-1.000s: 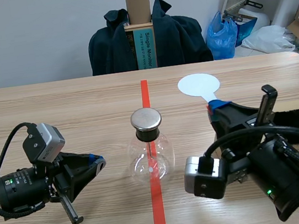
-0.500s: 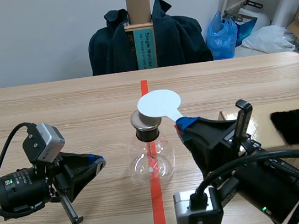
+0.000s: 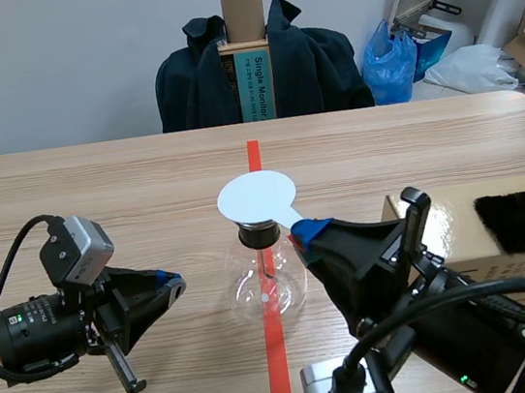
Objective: Do the electroscope experiment.
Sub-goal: 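Move the plate toward and away from the electroscope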
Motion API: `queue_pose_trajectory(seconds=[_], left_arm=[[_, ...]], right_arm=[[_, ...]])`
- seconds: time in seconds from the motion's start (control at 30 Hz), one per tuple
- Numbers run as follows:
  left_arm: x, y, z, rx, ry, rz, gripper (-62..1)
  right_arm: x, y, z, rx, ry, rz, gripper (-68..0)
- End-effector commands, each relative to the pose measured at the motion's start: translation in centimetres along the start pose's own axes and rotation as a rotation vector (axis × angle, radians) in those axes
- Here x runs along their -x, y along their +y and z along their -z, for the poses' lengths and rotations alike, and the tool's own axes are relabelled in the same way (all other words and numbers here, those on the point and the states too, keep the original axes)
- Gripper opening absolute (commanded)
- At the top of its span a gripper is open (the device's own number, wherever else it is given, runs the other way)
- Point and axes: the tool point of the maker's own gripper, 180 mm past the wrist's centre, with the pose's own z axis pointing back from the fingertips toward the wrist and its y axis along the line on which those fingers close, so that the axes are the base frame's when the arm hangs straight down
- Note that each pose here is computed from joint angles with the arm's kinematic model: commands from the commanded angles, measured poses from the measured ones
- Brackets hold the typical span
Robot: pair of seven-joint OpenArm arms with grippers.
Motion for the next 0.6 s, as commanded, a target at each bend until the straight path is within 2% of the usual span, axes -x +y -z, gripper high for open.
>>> queue_pose_trajectory(seconds=[0.0, 0.13, 0.27, 0.4, 0.57], left_arm=[[-1.2, 0.3, 0.0, -0.006, -0.040, 0.007, -57.8], [-1.2, 0.3, 0.0, -0.006, -0.040, 0.007, -57.8], [-1.2, 0.3, 0.0, -0.006, -0.040, 0.007, -57.7], [-1.2, 0.3, 0.0, -0.006, -0.040, 0.007, -57.8], [-1.2, 0.3, 0.0, -0.006, -0.040, 0.007, -57.8]], right_arm=[[0.4, -0.6, 0.0, 0.018, -0.001, -0.022, -66.7], [0.4, -0.6, 0.0, 0.018, 0.002, -0.022, -66.7], [1.2, -0.6, 0.0, 0.018, 0.042, -0.021, -66.7], [2.5, -0.5, -0.1, 0.008, 0.119, -0.014, -66.7], [5.0, -0.3, -0.6, -0.001, 0.257, -0.009, -66.7]])
